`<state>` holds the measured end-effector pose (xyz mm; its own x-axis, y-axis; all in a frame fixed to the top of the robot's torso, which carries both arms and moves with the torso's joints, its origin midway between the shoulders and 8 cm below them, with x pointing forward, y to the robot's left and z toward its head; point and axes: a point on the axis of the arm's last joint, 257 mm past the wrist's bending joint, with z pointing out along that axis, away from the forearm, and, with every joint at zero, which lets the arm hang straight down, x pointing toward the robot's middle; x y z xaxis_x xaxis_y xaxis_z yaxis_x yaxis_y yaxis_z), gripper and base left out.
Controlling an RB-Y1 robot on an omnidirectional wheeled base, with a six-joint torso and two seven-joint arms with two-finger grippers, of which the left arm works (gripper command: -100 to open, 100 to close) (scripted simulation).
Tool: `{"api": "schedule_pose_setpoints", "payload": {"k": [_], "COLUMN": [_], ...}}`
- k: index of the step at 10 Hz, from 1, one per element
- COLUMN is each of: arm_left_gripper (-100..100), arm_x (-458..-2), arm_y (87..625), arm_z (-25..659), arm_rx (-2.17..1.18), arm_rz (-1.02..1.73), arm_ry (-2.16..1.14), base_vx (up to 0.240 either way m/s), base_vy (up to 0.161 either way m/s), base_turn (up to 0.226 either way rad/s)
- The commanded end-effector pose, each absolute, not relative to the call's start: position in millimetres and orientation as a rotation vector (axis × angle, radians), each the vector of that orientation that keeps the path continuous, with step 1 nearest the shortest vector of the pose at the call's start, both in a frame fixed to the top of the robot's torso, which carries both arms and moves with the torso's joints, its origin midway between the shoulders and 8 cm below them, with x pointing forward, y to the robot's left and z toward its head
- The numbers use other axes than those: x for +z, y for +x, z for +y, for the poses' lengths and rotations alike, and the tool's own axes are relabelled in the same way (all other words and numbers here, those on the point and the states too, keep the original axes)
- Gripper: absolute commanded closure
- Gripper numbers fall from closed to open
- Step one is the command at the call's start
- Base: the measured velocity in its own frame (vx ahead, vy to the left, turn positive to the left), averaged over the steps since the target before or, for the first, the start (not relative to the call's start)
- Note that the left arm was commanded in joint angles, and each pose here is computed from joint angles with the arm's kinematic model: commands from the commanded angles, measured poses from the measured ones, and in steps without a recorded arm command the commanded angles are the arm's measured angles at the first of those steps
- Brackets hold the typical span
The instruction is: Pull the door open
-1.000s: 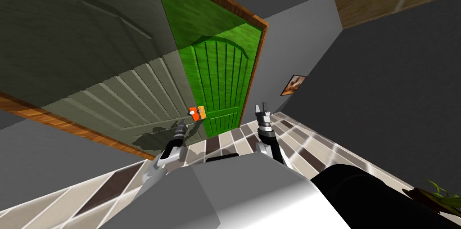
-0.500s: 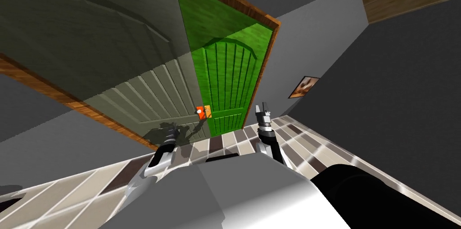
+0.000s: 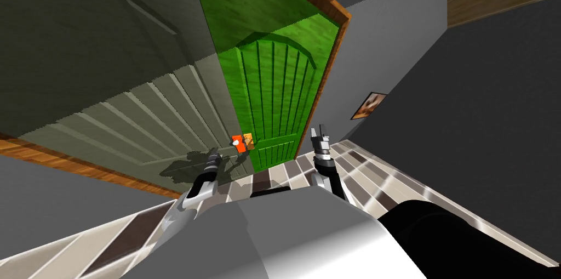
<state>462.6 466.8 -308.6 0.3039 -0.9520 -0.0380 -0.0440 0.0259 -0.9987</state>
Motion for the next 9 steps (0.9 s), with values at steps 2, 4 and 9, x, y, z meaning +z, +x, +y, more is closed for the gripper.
{"api": "schedule_pose_setpoints", "payload": {"k": [2,4,9], "arm_left_gripper": [-100,100,100], "arm_x": [-298.0,-299.1,-299.1], "arm_y": [484.8,479.4,479.4], "arm_z": [435.9,447.5,447.5], "arm_rx": [-1.005,-0.984,-0.984], "arm_rz": [1.026,1.025,1.025], "arm_ry": [-1.316,-1.325,-1.325], "base_vx": [0.197,0.043,-0.021], "base_vy": [-0.08,-0.023,0.012], "base_turn": [-0.172,0.001,0.0]}}
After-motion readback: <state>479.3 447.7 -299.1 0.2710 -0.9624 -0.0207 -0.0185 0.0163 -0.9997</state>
